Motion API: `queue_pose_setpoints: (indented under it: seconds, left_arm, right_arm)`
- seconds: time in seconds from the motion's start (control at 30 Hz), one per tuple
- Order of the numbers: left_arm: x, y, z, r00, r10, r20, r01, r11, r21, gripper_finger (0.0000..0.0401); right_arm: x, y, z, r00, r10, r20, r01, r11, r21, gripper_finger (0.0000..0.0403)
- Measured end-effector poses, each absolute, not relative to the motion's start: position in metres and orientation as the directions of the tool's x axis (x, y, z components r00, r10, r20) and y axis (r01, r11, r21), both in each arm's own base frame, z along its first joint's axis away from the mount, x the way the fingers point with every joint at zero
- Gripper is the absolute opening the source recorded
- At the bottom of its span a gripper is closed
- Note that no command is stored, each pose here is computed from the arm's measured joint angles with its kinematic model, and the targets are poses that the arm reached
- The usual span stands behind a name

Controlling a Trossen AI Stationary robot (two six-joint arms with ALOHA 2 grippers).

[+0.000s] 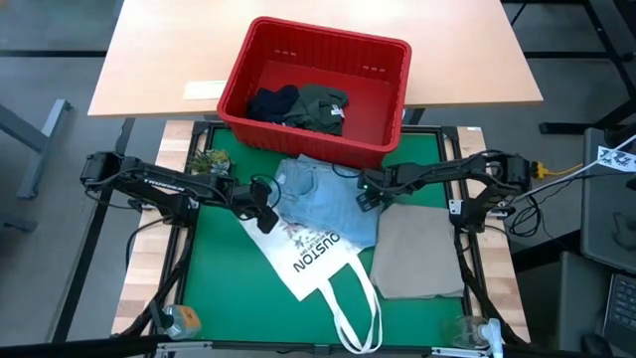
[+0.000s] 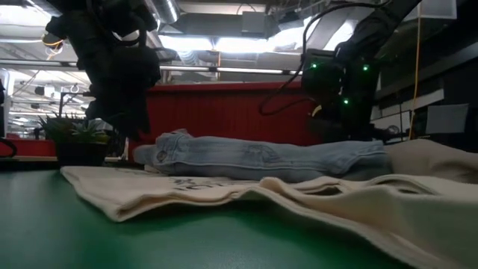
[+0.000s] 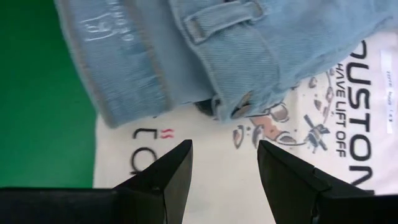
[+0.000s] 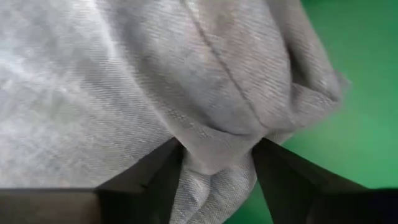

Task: Fold Laundry from Bin
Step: Stack the beige shorts on top of the light blue pants

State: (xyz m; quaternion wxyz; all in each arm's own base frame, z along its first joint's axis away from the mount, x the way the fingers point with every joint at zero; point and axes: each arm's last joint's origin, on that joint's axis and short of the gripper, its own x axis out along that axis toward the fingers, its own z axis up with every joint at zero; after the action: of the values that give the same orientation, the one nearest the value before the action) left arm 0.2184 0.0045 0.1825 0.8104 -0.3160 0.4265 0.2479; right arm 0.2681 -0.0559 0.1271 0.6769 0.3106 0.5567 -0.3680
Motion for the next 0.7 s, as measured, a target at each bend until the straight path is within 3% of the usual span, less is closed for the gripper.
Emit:
queue_pose_setpoints:
  seconds: [0.33, 0.57, 0.7]
  left_arm:
    - [0.2185, 0.0032, 0.1824, 0.516, 0.087, -0.852, -0.656, 0.680, -0.328, 0.0176]
    - [0.2185, 0.0031, 0.1824, 0.516, 0.085, -0.852, -0.656, 0.679, -0.330, 0.0176]
    - [0.2185, 0.0031, 0.1824, 0.516, 0.085, -0.852, -0.657, 0.677, -0.330, 0.0176]
  right_arm:
    - [0.2752, -0.0558, 0.1272, 0.187, -0.131, -0.974, 0.805, 0.588, 0.075, 0.0021]
    - [0.2751, -0.0555, 0.1286, 0.195, -0.114, -0.974, 0.803, 0.589, 0.092, 0.0033]
    - [0.2745, -0.0551, 0.1336, 0.216, -0.110, -0.970, 0.800, 0.590, 0.111, 0.0013]
